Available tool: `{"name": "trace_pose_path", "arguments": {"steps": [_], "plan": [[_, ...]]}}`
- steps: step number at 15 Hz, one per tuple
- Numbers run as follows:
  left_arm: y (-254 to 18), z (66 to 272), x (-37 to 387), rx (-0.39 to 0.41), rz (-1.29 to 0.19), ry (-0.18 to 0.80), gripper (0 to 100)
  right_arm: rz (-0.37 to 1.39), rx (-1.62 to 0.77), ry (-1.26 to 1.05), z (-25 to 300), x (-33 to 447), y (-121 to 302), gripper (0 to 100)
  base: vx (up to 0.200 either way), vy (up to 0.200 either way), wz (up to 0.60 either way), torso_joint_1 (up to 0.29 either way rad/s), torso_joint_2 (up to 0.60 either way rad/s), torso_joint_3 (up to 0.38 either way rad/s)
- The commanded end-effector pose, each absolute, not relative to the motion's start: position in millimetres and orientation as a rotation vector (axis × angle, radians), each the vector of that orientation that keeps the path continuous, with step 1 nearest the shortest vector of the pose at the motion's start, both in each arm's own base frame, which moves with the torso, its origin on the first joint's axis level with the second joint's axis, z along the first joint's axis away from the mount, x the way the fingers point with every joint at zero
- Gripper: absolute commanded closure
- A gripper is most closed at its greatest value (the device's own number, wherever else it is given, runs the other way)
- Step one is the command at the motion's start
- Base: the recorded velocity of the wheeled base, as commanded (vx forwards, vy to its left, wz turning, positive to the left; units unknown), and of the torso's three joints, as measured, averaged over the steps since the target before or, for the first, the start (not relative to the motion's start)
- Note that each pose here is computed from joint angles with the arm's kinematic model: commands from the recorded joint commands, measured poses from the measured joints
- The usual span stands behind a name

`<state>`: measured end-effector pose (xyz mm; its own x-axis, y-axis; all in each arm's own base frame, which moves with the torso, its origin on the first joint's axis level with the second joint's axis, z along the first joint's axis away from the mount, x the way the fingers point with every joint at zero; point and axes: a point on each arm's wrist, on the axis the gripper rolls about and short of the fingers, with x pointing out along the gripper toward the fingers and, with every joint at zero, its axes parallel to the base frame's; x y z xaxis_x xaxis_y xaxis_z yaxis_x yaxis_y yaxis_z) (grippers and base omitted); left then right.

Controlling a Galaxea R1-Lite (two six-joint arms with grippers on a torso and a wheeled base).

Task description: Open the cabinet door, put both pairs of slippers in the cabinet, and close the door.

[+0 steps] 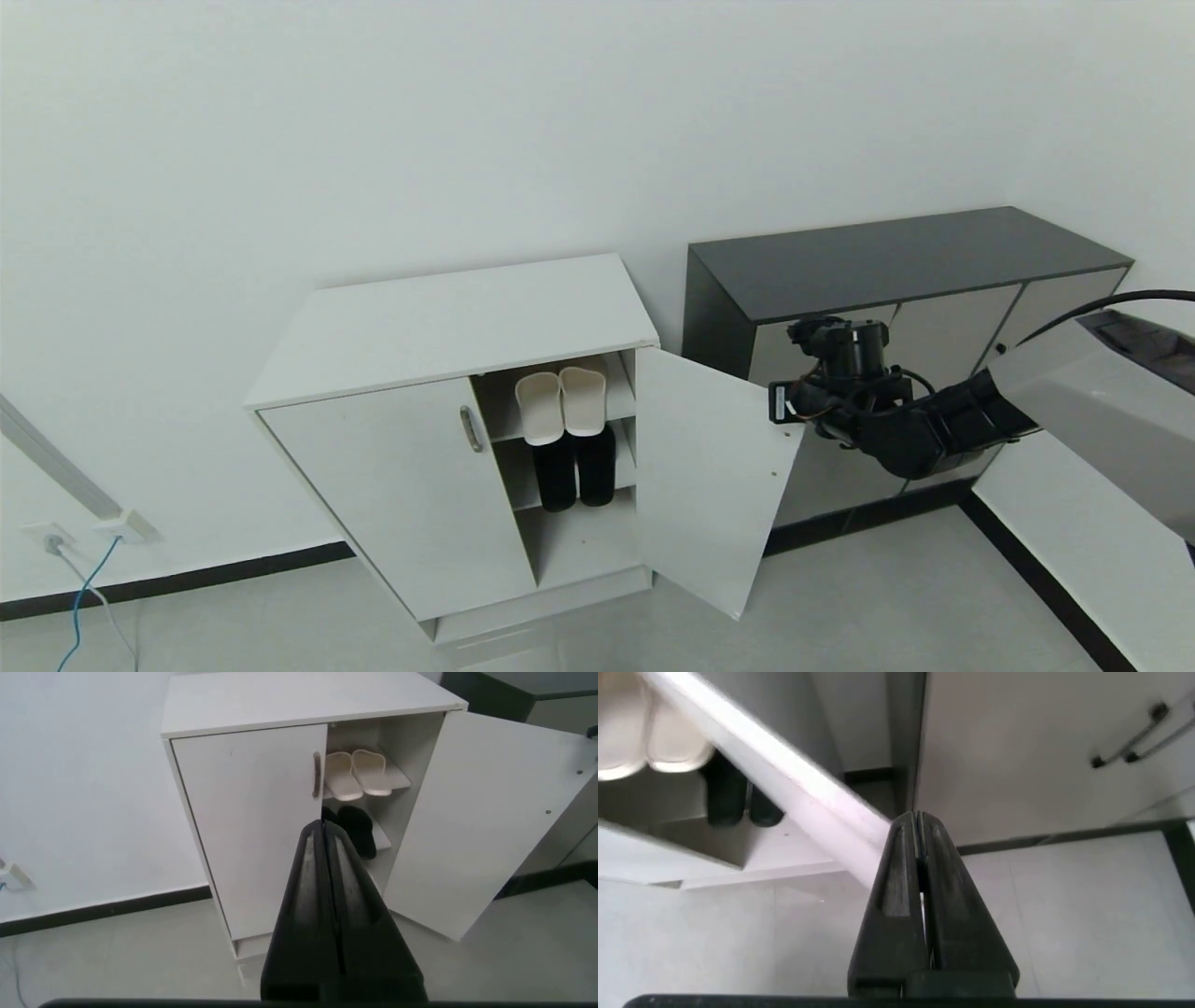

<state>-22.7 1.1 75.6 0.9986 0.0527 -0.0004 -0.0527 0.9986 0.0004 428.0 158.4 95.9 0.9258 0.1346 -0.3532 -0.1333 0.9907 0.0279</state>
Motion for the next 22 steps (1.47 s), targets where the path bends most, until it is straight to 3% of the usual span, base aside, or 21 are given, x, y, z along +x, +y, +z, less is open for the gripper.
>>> {"name": "trace_pose_path", "arguments": {"steps": [1,7,17,22], "plan": [[1.1,75.7,-22.7,0.002,0.054,0.0,100,0.135,0.003,0.363,93.3,430.6,158.9,100,0.0,0.0,0.0,0.0,0.0,0.0],[1.1,75.7,-22.7,0.0,0.054,0.0,100,0.144,-0.005,0.383,91.5,420.5,160.2,100,0.0,0.0,0.0,0.0,0.0,0.0],[1.2,75.7,-22.7,-0.003,0.057,0.0,100,0.361,-0.003,0.383,99.2,319.7,213.1,100,0.0,0.0,0.0,0.0,0.0,0.0],[1.2,75.7,-22.7,-0.005,0.058,0.0,100,0.397,-0.027,0.394,100.5,304.6,216.1,100,0.0,0.0,0.0,0.0,0.0,0.0]]}}
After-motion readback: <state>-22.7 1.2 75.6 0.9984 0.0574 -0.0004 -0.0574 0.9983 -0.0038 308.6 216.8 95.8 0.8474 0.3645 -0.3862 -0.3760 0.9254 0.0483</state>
